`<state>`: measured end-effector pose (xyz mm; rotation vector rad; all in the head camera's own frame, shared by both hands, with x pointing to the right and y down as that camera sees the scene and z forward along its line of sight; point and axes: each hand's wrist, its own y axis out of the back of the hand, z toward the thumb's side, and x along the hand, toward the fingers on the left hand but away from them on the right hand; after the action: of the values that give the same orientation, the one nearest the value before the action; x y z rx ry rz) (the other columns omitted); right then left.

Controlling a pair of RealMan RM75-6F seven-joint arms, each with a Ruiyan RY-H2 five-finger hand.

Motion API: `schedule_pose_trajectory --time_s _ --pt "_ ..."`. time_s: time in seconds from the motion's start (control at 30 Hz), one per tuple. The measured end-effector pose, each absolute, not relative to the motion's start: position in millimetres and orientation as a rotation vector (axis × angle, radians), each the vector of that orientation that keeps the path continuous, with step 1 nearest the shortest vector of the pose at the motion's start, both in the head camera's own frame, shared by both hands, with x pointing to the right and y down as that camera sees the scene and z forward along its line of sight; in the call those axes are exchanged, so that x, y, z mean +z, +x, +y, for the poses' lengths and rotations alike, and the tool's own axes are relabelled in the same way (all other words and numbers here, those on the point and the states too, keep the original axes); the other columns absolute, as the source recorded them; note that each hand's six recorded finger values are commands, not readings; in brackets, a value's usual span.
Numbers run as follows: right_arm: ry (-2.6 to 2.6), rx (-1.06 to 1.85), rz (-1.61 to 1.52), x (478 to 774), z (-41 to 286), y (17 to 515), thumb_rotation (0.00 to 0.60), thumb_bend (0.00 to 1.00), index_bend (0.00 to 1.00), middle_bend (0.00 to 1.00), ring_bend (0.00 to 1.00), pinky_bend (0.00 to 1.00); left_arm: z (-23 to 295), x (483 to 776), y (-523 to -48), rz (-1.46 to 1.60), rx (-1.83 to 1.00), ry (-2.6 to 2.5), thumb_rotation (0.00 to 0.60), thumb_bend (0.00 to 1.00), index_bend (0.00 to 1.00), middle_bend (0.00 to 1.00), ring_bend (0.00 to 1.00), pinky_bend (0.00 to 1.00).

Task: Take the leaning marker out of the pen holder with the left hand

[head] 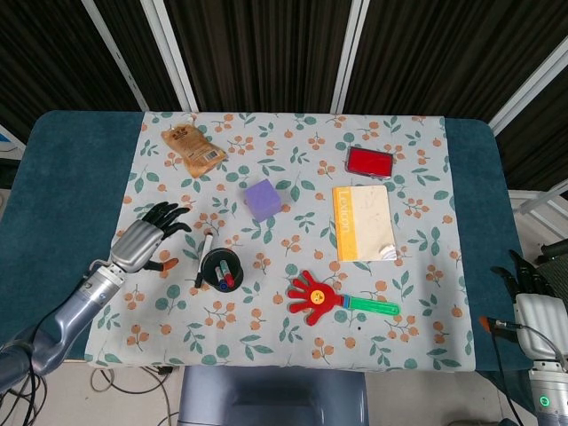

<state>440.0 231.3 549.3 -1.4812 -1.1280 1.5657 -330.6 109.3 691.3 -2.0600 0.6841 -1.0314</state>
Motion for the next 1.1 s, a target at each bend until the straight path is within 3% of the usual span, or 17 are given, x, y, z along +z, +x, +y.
schedule_pose_trajectory --time_s 0.43,0.8,1.1 --pt "-1.476 1.567 -1.127 550 231 440 0.600 0.05 0.24 0.03 0.09 0.19 120 621 -371 0.742 -1.051 -1.777 0.600 0.19 0.20 0.04 0.00 0.00" --pt "-1.477 1.561 -1.127 549 231 439 0.600 0.05 0.24 0.03 0.09 0.19 195 545 -431 0.918 -1.337 -1.589 0.600 0.19 0.10 0.02 0.00 0.00" --pt "-1.478 1.556 -1.131 548 230 440 0.600 0.05 0.22 0.03 0.09 0.19 222 551 -458 0.976 -1.455 -1.594 0.600 0.18 0.09 0.01 0.00 0.00"
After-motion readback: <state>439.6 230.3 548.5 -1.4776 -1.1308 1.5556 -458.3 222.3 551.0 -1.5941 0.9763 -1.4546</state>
